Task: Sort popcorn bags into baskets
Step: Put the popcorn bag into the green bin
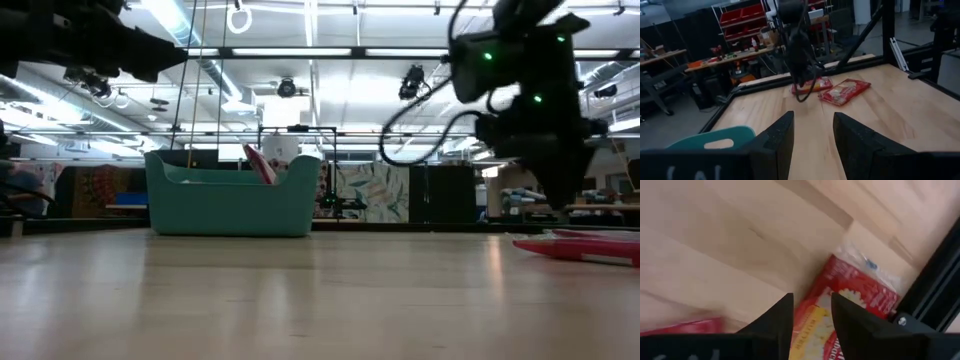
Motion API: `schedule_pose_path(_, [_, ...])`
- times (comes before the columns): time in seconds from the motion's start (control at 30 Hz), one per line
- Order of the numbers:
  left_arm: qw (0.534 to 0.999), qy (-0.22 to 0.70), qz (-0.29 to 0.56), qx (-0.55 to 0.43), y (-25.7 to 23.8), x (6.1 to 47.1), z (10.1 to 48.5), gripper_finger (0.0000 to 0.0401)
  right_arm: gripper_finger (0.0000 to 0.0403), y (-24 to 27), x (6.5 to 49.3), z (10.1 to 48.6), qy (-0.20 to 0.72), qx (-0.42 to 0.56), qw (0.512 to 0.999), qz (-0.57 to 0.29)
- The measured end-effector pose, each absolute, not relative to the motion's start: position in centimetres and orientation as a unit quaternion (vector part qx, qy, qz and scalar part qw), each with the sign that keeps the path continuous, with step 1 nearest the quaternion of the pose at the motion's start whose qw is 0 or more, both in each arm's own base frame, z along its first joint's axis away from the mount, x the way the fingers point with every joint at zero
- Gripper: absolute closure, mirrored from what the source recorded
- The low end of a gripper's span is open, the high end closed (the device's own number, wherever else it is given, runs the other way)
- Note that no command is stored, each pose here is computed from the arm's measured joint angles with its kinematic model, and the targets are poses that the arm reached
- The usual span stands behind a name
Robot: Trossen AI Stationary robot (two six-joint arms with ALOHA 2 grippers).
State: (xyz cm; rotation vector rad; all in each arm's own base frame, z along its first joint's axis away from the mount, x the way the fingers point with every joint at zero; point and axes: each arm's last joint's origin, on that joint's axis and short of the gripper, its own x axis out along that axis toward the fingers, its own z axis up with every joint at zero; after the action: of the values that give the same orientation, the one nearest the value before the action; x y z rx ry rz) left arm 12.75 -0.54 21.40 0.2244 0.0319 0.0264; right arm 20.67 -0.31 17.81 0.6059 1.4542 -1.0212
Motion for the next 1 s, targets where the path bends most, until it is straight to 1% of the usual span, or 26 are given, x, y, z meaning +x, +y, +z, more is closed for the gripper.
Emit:
schedule_pose_path(0.17, [0.994, 0.014, 0.013, 0.111, -0.5, 12.8, 21.4, 0.0260, 0.0247, -0.4, 19.1, 16.0, 0.627, 0.255, 0.579, -0.455])
schedule_pose_path(0.27, [0.994, 0.014, 0.013, 0.111, -0.5, 12.8, 21.4, 0.0260, 0.0234, -0.5, 19.1, 15.2, 0.611, 0.249, 0.594, -0.460])
schedule_pose_path(0.37, [0.994, 0.015, 0.013, 0.112, -0.5, 12.8, 21.4, 0.0260, 0.0222, -0.5, 19.1, 14.1, 0.611, 0.238, 0.598, -0.461])
schedule_pose_path(0.53, [0.994, 0.015, 0.013, 0.111, -0.5, 12.8, 21.4, 0.0260, 0.0222, -0.6, 19.4, 12.7, 0.624, 0.222, 0.586, -0.467])
schedule_pose_path(0.67, [0.994, 0.015, 0.013, 0.111, -0.5, 12.8, 21.4, 0.0260, 0.0253, -0.7, 19.7, 12.4, 0.632, 0.206, 0.587, -0.463])
schedule_pose_path(0.77, [0.994, 0.016, 0.013, 0.111, -0.5, 12.8, 21.4, 0.0260, 0.0295, -0.7, 19.9, 12.6, 0.637, 0.199, 0.590, -0.454])
schedule_pose_path(0.93, [0.994, 0.017, 0.013, 0.111, -0.5, 12.7, 21.4, 0.0260, 0.0382, -0.8, 20.1, 12.9, 0.641, 0.185, 0.592, -0.452])
schedule_pose_path(1.0, [0.994, 0.017, 0.013, 0.112, -0.5, 12.7, 21.4, 0.0260, 0.0393, -0.7, 20.5, 13.1, 0.635, 0.188, 0.600, -0.449])
